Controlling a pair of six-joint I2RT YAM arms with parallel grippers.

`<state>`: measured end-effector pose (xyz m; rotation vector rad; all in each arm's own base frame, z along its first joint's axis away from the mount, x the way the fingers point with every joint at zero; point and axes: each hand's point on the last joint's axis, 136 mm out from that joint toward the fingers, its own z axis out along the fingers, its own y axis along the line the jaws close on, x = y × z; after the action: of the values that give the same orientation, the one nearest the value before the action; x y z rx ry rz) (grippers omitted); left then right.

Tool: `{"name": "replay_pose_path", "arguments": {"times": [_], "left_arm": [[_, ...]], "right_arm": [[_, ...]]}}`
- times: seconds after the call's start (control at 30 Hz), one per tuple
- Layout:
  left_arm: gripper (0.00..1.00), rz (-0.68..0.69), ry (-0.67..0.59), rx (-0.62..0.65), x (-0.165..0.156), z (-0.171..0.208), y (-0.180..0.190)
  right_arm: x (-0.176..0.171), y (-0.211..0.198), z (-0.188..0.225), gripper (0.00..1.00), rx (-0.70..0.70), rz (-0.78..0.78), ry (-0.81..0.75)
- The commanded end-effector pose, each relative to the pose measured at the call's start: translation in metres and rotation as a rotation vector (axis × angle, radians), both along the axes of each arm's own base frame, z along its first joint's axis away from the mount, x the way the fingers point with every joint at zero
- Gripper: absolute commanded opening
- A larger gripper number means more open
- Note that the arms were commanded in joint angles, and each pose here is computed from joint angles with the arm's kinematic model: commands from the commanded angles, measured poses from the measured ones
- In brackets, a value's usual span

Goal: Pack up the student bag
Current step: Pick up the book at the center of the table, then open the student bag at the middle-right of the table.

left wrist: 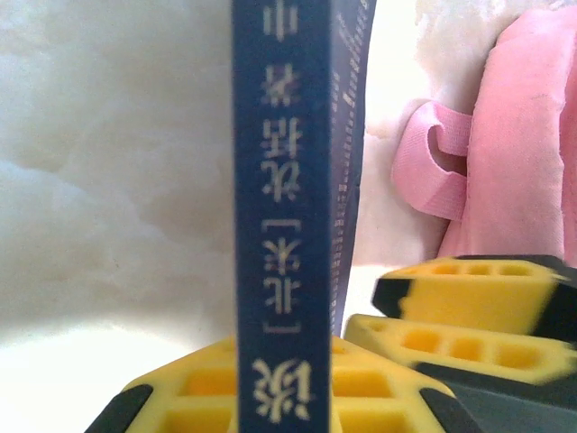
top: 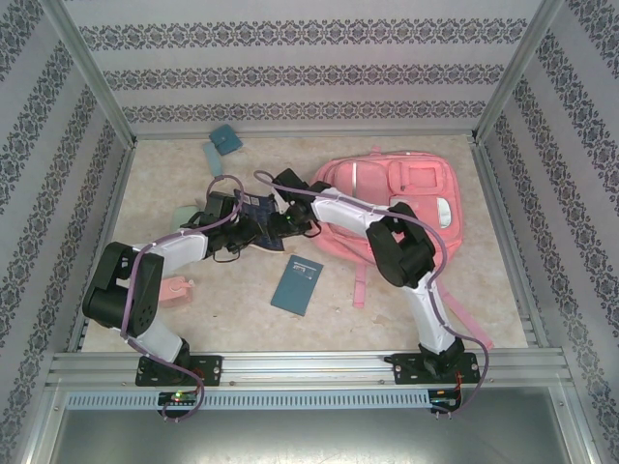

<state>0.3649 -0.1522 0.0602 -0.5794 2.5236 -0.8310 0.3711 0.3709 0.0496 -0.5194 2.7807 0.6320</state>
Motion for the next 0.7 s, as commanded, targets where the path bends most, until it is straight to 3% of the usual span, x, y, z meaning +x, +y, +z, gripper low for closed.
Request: {"name": "replay_pose_path", "arguments": {"times": [0.0,0.13,0.3,0.47,0.67], "left_arm": [[0.07,-0.019,-0.064,0.011,0.007,0.022,-0.002],[0.00,-0.019,-0.083,0.017,0.007,0.029,-0.001],[0.00,-0.024,-0.103,-0.005,0.008,0.037,-0.003],[0.00,-0.036,-0.117,-0.031,0.008,0.045,-0.008],[0.00,-0.043,-0.121,-0.054,0.005,0.051,-0.010]], "right_arm": [[0.015,-0.027,0.051,0.41,-0.008,-0.074,-0.111],[0.026,-0.056,0.082,0.47,-0.050,-0.135,-0.214],[0.047,-0.119,0.091,0.49,-0.291,-0.276,-0.316],[0.057,-0.152,0.068,0.49,-0.374,-0.330,-0.251],[0.061,-0.161,0.036,0.50,-0.455,-0.323,-0.190]]}}
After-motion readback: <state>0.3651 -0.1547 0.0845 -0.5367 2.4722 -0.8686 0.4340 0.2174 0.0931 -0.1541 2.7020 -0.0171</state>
